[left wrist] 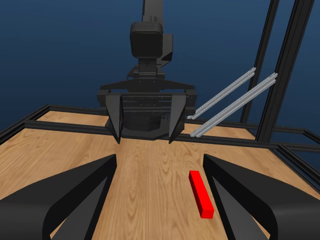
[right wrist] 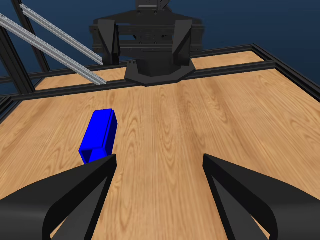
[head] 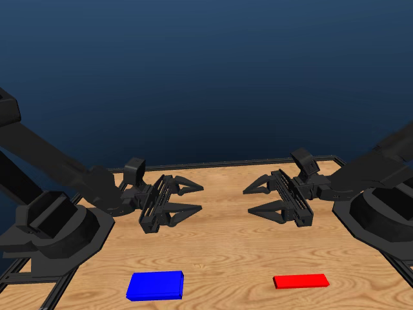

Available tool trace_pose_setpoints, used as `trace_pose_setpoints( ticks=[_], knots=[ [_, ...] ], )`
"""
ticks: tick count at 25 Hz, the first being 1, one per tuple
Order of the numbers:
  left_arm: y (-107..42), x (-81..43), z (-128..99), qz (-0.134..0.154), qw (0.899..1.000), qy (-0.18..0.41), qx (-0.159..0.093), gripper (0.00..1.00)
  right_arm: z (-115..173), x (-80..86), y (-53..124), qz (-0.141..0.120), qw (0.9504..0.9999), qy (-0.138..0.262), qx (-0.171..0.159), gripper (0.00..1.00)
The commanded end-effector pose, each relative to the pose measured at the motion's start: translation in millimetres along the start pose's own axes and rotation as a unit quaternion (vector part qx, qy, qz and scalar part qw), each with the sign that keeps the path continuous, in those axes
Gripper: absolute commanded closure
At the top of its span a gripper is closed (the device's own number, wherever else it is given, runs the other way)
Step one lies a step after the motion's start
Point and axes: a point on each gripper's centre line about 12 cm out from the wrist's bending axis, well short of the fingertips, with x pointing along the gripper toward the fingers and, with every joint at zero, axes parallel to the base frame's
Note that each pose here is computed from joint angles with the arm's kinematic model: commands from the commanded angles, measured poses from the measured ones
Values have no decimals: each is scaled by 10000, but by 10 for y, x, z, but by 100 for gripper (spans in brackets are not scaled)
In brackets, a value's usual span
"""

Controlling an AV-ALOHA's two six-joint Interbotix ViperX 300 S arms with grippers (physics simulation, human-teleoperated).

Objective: Insert peg into socket

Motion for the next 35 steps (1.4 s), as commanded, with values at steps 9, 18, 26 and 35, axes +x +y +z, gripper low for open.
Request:
trace_pose_setpoints(
  ticks=[9, 18, 26, 35],
  knots=[
    [-637, -101, -7, -68, 9791, 1933, -626, 0, 153, 182, 426, 313, 9985, 436, -76, 0],
    [-907, -328, -223, -182, 9552, 2683, -1236, 0, 110, 323, 733, 566, 9943, 899, -97, 0],
    [-974, -450, -543, 80, 9437, 2990, -1415, 0, 86, 282, 841, 611, 9944, 860, 42, 0],
    [-976, -727, -1000, 599, 9168, 3523, -1782, 0, 60, 234, 930, 645, 9949, 754, 161, 0]
  ],
)
